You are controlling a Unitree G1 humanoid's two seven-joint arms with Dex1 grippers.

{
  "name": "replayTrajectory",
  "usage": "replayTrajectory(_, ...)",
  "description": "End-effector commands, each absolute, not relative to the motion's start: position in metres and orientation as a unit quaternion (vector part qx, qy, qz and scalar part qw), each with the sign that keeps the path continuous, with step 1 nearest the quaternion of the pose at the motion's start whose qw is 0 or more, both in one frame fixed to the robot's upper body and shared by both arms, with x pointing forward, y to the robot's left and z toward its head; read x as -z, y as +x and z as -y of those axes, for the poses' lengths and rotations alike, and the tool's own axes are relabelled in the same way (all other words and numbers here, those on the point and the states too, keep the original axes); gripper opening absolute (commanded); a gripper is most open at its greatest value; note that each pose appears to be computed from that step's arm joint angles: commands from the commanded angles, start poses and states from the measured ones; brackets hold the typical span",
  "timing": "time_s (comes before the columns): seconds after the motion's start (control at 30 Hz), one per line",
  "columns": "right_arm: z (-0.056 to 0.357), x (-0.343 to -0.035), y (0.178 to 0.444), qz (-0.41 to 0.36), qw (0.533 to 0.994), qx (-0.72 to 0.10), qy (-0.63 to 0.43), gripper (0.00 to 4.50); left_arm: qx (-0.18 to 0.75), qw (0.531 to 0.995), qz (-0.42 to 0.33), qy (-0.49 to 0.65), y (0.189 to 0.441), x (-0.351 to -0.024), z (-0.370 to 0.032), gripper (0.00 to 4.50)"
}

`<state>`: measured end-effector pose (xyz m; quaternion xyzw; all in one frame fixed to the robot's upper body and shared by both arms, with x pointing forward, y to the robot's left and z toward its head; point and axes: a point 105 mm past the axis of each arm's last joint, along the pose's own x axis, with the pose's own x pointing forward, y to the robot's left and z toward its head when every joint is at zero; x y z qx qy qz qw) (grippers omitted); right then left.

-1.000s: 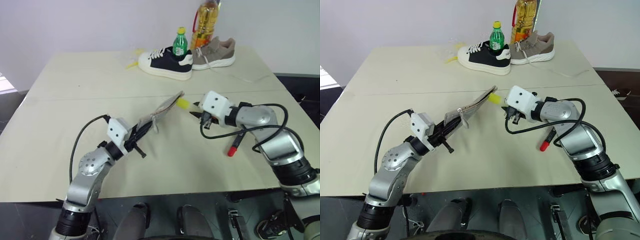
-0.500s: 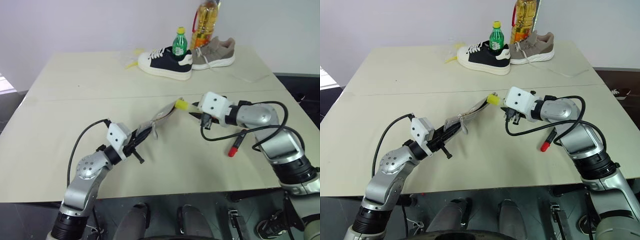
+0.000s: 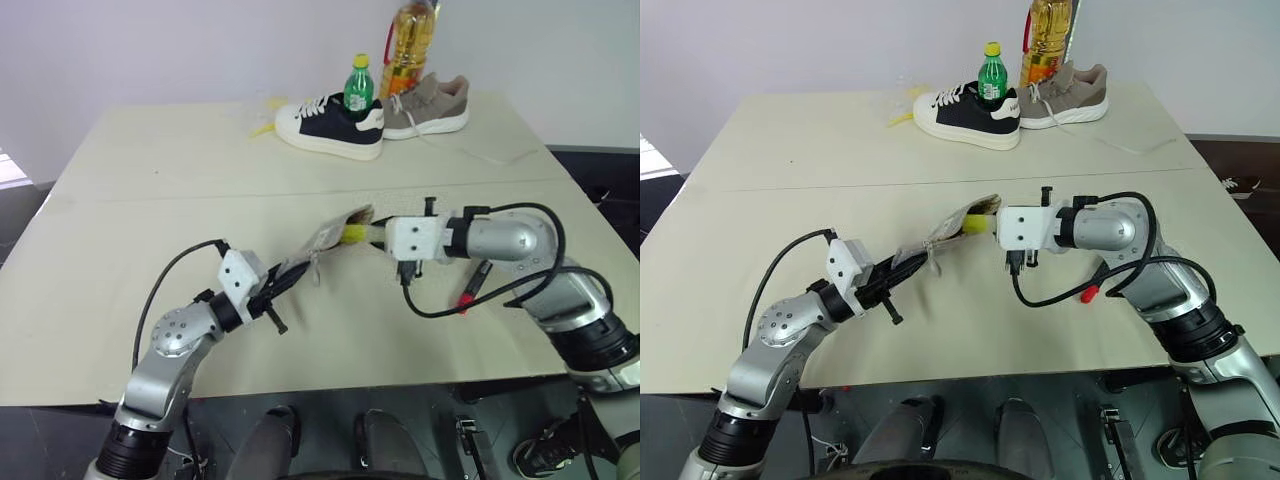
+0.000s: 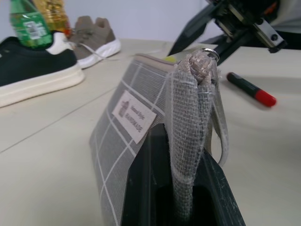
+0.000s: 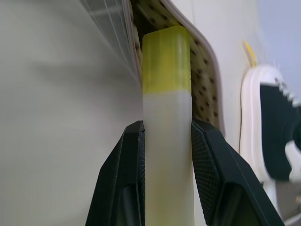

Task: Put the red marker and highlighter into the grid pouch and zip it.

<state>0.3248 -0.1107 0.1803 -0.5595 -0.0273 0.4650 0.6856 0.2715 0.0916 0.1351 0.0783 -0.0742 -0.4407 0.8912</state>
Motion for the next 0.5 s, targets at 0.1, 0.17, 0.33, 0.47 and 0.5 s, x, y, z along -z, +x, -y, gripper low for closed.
replayTrajectory(0.1,0.084,-0.190,0.304,0.112,0.576,-0.506,-0.633,0.81,0.487,0.862,0.101,0.093,0.263,-0.156,-0.080,0.00)
replayTrajectory(0.17,0.078,-0.191,0.300,0.130,0.560,-0.514,-0.636,0.81,0.497,0.857,0.099,0.097,0.262,-0.156,-0.078,0.00)
replayTrajectory(0.33,0.074,-0.187,0.300,0.155,0.528,-0.514,-0.658,0.81,0.510,0.849,0.095,0.099,0.260,-0.158,-0.075,0.00)
replayTrajectory(0.47,0.083,-0.189,0.307,0.140,0.541,-0.512,-0.653,1.31,0.503,0.853,0.094,0.102,0.261,-0.159,-0.077,0.00)
replayTrajectory(0.5,0.086,-0.191,0.308,0.138,0.549,-0.508,-0.649,1.86,0.501,0.854,0.094,0.102,0.261,-0.159,-0.077,0.00)
